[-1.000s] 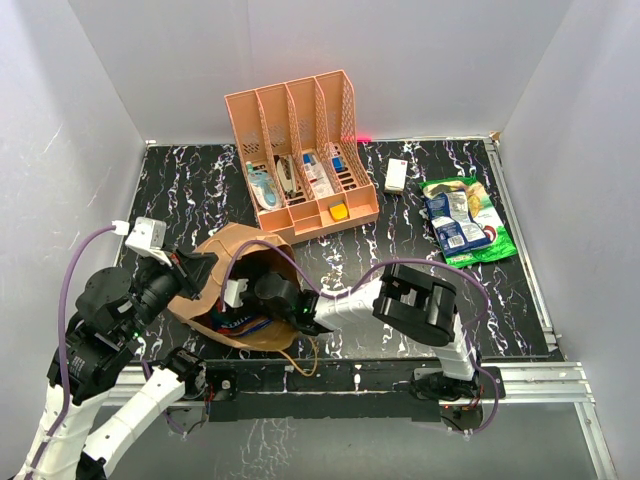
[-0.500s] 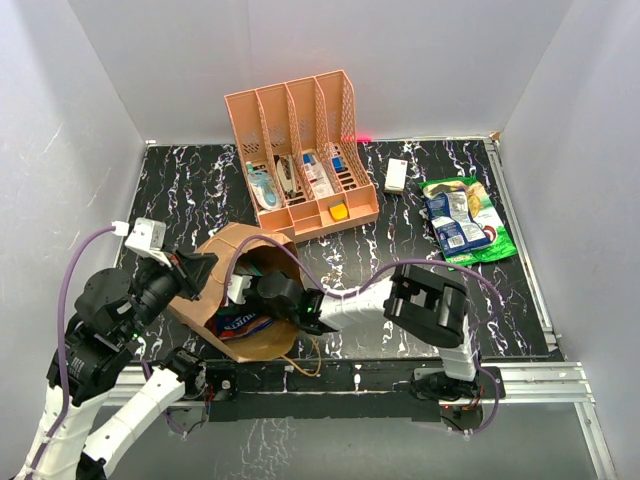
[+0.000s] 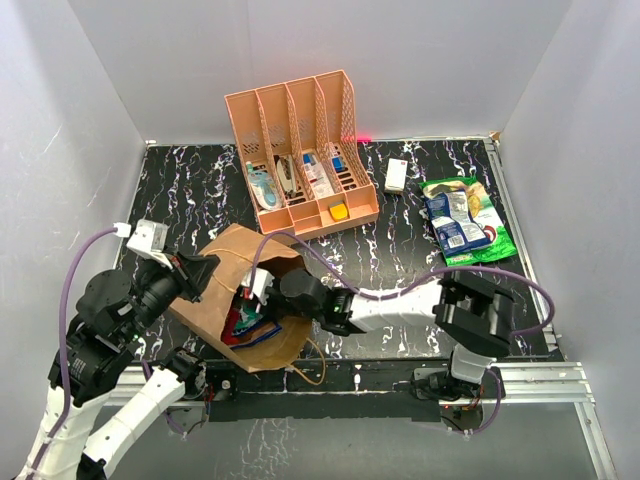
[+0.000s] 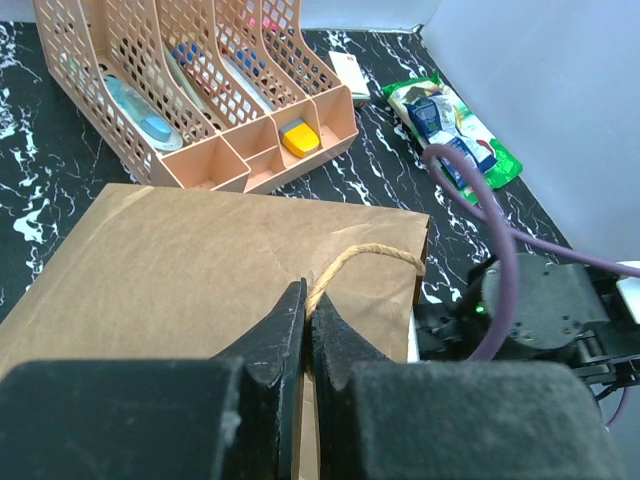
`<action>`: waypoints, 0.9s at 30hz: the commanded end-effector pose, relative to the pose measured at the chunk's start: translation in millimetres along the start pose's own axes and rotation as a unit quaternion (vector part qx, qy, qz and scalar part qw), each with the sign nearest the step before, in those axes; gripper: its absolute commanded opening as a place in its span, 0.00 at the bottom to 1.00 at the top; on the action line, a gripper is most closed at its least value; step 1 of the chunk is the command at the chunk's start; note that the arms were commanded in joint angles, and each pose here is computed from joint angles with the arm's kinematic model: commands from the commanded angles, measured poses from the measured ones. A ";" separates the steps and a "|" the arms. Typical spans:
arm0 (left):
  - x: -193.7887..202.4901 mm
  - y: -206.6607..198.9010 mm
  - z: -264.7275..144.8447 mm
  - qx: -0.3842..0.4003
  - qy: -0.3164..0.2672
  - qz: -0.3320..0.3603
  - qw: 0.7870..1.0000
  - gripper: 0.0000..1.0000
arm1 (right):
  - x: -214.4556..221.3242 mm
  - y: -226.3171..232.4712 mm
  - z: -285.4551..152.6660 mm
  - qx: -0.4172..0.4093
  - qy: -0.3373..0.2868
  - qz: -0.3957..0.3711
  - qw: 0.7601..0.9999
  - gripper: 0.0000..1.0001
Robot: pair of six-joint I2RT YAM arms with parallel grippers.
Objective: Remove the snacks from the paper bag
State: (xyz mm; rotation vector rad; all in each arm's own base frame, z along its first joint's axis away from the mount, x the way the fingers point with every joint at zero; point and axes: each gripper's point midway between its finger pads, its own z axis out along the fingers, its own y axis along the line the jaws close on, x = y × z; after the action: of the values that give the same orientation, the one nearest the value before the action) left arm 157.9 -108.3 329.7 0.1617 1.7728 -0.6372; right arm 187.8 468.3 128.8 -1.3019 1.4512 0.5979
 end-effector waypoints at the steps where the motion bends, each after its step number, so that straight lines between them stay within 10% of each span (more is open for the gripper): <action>1: -2.1 -5.5 5.3 0.014 -0.005 -0.004 1.000 0.00 | -52.4 -6.4 -26.5 0.008 -0.087 0.065 0.994 0.08; 27: -6.4 14.6 13.9 -0.048 -0.015 -0.022 0.998 0.00 | -124.2 -28.5 -131.5 0.018 -0.115 0.170 0.979 0.08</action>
State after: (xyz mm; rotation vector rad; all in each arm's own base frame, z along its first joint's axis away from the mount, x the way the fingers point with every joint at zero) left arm 171.8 -102.7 324.4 0.0725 1.7937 -0.5934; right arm 144.8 408.2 237.2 -1.0351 1.5354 0.9017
